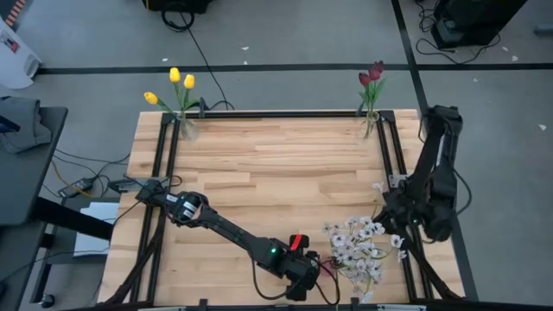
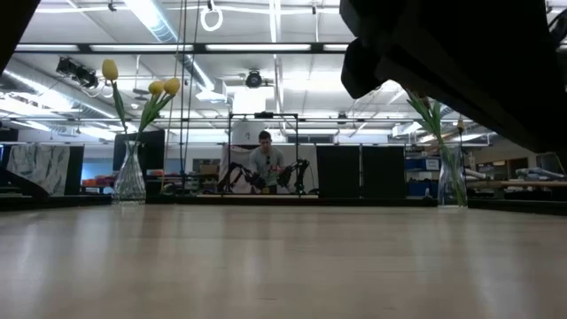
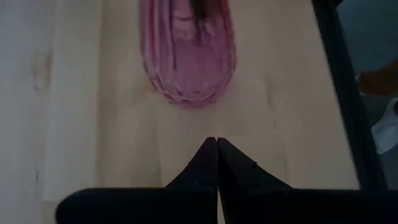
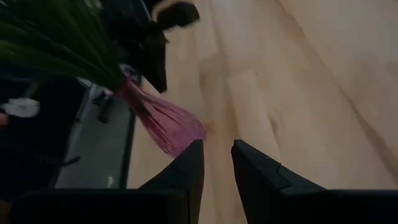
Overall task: Sort flowers into vase by color
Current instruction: Adjust the purple vase
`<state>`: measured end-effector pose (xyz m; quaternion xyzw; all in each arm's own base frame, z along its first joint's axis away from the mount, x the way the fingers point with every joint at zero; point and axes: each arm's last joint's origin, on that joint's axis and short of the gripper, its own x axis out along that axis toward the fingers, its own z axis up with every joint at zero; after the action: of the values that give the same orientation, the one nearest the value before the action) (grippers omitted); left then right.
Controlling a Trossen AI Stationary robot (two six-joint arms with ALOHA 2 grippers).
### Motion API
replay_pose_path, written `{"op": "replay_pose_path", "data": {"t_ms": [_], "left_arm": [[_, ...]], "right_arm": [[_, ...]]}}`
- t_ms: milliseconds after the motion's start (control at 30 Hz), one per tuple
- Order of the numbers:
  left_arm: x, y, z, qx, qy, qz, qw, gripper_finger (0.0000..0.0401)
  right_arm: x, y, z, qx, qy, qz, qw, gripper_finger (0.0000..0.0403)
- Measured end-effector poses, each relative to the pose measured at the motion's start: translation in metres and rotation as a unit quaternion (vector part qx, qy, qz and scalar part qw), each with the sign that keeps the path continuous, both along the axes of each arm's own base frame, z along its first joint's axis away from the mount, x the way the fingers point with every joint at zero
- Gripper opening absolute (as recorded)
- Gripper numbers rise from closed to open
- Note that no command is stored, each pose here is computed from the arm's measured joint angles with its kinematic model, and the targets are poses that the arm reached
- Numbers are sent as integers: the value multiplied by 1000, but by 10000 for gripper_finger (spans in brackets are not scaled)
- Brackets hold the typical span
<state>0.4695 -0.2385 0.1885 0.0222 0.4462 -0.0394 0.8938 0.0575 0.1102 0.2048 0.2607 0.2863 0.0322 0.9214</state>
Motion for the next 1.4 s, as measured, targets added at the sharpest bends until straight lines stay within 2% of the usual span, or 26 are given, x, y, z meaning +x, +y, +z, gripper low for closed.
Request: {"op": "replay_pose_path", "data": {"t_ms": [300, 467, 767, 1033, 1400], "left_arm": [[12, 8, -26, 24, 3, -5, 1000, 3], [15, 12, -26, 31, -5, 2, 999, 3], [22, 24, -24, 45, -19, 3, 999, 3], [24, 23, -23, 29, -32, 14, 999, 3], [28, 18, -18, -14, -65, 41, 997, 3]], "right_arm": [[25, 38, -15, 16, 19, 5, 1000, 98], [38, 54, -27, 23, 25, 6, 999, 98], [70, 73, -40, 48, -9, 1, 999, 98], [88, 79, -45, 72, -35, 2, 997, 84], [91, 80, -46, 84, -34, 7, 996, 65]]}}
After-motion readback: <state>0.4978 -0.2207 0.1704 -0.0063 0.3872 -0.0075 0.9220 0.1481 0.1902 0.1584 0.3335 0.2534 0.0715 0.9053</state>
